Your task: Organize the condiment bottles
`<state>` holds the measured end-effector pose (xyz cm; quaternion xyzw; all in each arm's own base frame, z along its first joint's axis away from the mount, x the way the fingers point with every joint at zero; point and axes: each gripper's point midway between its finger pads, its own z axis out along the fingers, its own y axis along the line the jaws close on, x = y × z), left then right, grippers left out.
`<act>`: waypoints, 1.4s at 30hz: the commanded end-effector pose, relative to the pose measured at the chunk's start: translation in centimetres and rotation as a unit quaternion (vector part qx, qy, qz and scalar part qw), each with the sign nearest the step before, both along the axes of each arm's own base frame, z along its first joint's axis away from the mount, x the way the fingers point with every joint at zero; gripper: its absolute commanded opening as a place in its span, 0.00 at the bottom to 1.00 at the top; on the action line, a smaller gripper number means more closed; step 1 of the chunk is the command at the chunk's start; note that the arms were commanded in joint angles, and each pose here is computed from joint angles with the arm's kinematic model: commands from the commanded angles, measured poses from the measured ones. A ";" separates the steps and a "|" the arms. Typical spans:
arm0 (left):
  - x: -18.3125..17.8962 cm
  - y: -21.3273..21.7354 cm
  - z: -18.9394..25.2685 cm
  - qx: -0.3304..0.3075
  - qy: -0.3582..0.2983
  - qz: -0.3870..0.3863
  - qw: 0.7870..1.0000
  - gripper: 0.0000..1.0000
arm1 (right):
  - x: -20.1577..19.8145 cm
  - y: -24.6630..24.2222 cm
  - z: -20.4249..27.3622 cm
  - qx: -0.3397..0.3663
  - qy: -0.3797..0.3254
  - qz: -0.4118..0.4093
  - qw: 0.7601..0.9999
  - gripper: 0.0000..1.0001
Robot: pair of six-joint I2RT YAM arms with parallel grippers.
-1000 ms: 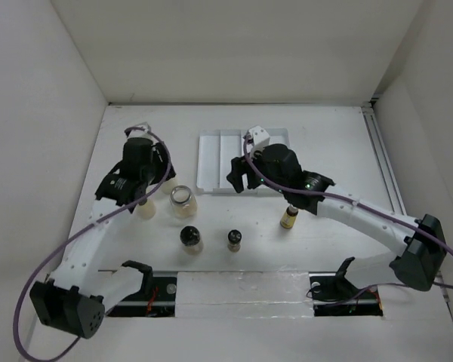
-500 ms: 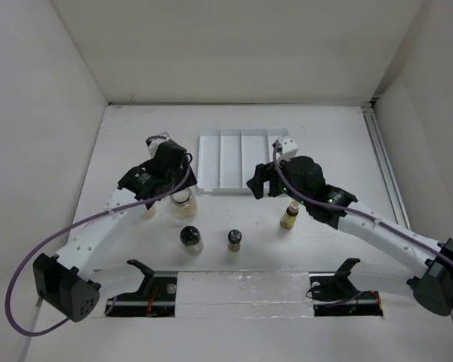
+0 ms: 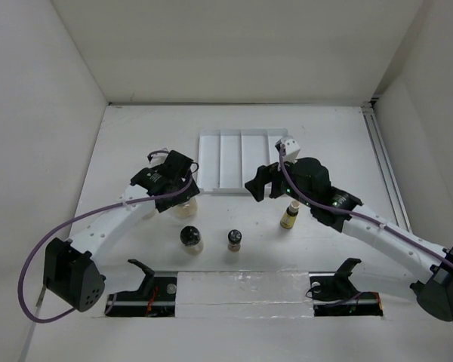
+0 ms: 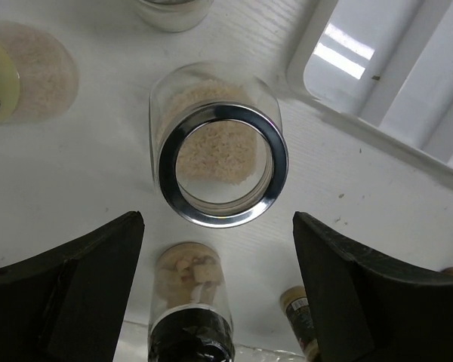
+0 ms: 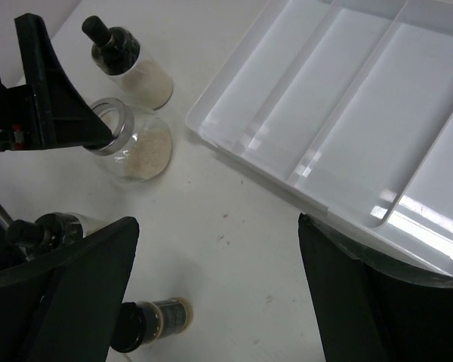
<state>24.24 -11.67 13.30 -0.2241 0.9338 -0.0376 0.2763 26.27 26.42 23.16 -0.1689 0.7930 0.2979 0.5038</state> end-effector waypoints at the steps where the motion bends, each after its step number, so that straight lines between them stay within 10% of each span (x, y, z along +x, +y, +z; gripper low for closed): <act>1: 0.2 0.4 -0.7 0.012 0.007 0.019 1.000 0.76 | -0.3 0.9 2.0 0.034 -0.024 0.020 0.999 0.92; 42: 3.1 0.7 -2.5 0.074 -0.009 0.007 0.997 0.69 | -1.3 2.3 1.9 0.026 -0.036 0.034 0.998 0.93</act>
